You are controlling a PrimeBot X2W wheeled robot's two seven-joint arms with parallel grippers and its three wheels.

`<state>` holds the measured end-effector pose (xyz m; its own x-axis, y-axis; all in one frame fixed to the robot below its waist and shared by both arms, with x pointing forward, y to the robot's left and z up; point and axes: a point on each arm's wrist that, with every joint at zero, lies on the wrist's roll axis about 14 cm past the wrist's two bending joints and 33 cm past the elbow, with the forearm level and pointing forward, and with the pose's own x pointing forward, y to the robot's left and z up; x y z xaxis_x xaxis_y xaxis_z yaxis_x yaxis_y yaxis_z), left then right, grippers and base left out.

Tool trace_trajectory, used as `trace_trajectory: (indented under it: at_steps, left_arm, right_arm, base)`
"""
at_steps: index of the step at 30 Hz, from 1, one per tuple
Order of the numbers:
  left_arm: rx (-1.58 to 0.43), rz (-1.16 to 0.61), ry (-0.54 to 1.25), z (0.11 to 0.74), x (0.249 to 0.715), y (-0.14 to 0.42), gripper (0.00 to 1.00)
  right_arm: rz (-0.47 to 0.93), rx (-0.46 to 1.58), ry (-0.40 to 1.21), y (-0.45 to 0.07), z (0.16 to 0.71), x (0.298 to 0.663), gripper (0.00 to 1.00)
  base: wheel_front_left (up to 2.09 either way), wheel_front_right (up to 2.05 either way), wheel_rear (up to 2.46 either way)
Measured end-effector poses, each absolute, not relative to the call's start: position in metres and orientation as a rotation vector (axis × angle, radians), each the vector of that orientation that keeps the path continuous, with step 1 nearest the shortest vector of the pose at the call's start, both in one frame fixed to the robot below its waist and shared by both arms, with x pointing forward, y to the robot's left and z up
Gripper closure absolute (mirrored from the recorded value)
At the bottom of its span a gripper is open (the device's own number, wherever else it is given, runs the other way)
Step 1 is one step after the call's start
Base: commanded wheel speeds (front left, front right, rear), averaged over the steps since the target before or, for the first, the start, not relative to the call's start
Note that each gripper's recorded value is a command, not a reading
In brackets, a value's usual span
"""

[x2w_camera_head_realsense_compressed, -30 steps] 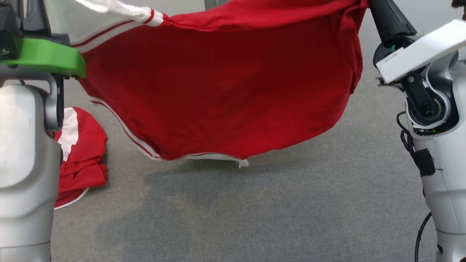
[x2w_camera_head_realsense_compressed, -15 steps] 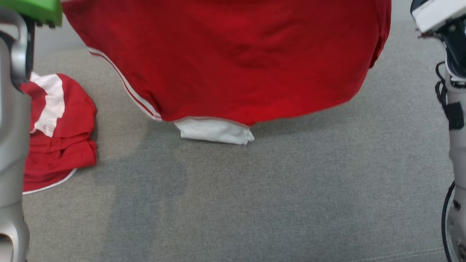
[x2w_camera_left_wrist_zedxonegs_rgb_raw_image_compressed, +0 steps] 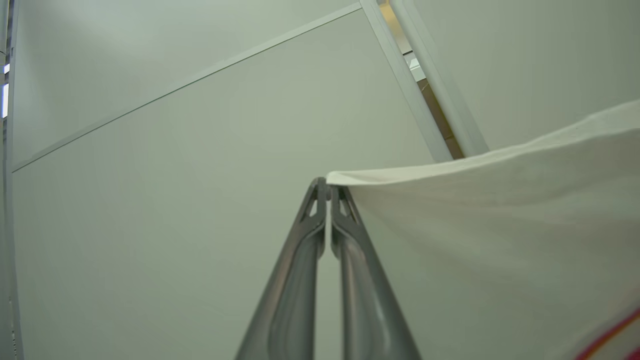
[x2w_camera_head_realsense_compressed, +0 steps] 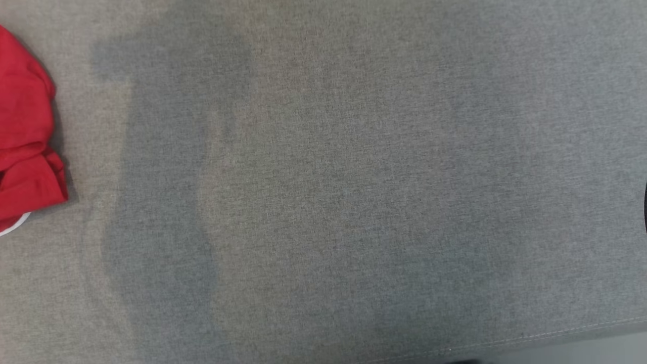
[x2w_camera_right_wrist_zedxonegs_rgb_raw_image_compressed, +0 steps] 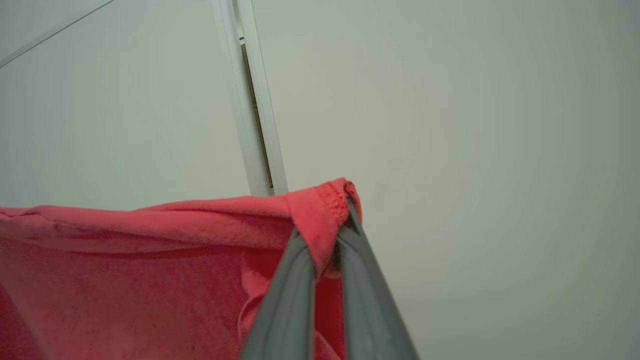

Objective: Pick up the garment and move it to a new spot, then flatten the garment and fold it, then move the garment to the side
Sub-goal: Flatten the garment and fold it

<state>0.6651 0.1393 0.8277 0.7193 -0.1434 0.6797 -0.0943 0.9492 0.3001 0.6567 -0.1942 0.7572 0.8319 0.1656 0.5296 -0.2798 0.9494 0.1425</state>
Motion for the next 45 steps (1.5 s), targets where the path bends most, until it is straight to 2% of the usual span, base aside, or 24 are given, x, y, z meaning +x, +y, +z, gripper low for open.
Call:
trace_trajectory:
  at_steps: [3, 8, 14, 18, 27, 35, 42, 45]
  left_arm:
    - [0.313, -0.041, -0.750, 0.811, 0.685, 0.132, 1.00]
    - [0.278, -0.101, -0.660, 0.753, 0.709, 0.112, 1.00]
    - [0.272, -0.155, -0.488, 0.648, 0.706, 0.110, 1.00]
    - [0.282, -0.165, -0.380, 0.589, 0.684, 0.121, 1.00]
    - [0.358, -0.194, -0.178, 0.507, 0.608, 0.152, 1.00]
    - [0.435, -0.221, -0.042, 0.474, 0.540, 0.179, 1.00]
    - [0.458, -0.303, 0.022, 0.466, 0.494, 0.177, 1.00]
    - [0.392, -0.337, 0.050, 0.463, 0.475, 0.170, 1.00]
  right_arm:
    - [0.221, 0.228, -0.538, -0.198, 0.739, 0.676, 1.00]
    - [0.220, 0.240, -0.415, -0.193, 0.668, 0.703, 1.00]
    - [0.274, 0.277, -0.288, -0.171, 0.588, 0.702, 1.00]
    - [0.275, 0.298, -0.160, -0.165, 0.524, 0.683, 1.00]
    - [0.303, 0.334, 0.059, -0.156, 0.458, 0.616, 1.00]
    - [0.429, 0.269, 0.232, -0.134, 0.436, 0.554, 1.00]
    - [0.414, 0.178, 0.353, -0.154, 0.427, 0.525, 1.00]
    - [0.412, 0.134, 0.379, -0.163, 0.431, 0.516, 1.00]
  base:
    - [0.00, 0.00, 0.00]
    - [0.00, 0.00, 0.00]
    - [0.00, 0.00, 0.00]
    - [0.00, 0.00, 0.00]
    - [0.00, 0.00, 0.00]
    - [0.00, 0.00, 0.00]
    - [0.00, 0.00, 0.00]
    - [0.00, 0.00, 0.00]
